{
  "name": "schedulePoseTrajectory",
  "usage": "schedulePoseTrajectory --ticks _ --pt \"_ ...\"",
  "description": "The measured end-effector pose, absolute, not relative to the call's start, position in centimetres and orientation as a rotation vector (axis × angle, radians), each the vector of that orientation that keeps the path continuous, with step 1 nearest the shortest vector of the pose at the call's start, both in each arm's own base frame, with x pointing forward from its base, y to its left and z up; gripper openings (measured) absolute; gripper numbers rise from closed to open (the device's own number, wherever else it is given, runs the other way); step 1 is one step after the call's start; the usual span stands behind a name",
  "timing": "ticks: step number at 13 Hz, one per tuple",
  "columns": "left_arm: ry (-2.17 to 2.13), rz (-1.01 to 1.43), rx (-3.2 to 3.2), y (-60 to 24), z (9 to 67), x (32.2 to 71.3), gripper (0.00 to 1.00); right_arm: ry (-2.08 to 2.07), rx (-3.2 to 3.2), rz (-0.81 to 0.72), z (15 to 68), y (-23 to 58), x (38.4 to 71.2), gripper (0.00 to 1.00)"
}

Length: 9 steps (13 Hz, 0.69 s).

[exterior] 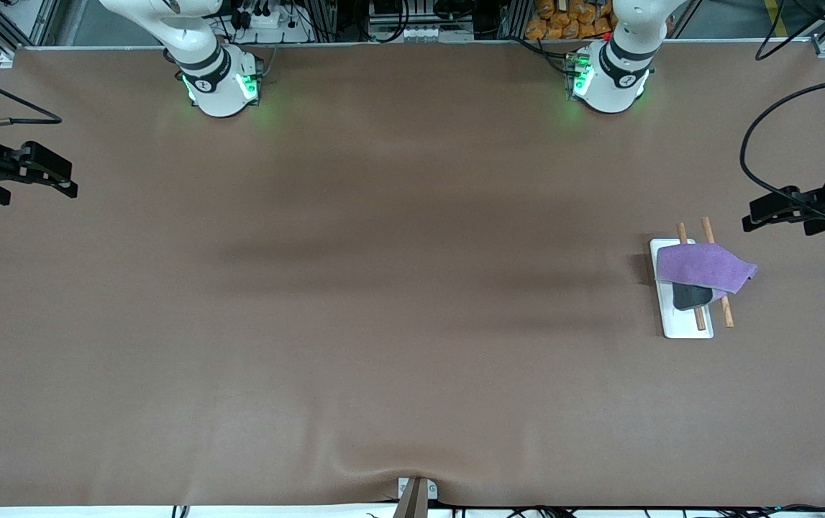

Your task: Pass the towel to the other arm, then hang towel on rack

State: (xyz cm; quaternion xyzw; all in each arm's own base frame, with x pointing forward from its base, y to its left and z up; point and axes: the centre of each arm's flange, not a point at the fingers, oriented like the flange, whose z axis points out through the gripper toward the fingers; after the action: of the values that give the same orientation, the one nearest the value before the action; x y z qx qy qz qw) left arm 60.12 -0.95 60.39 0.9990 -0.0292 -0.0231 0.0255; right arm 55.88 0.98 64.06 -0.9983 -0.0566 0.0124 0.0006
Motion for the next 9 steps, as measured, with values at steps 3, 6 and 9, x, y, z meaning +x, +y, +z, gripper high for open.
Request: schedulePoseTrajectory --ticks 3,6,9 --pt "-0.151 -0.034 3.118 -3.2 61.8 59.4 1.00 -0.178 -3.135 0.039 64.1 1.0 55.9 1.00" --pt "-0.192 0.000 3.160 -6.0 63.0 58.6 1.00 -0.177 -3.135 0.039 64.1 1.0 55.9 1.00" --pt "-0.173 0.021 3.185 -6.8 64.1 57.5 1.00 -0.177 -3.135 0.039 64.1 1.0 55.9 1.00"
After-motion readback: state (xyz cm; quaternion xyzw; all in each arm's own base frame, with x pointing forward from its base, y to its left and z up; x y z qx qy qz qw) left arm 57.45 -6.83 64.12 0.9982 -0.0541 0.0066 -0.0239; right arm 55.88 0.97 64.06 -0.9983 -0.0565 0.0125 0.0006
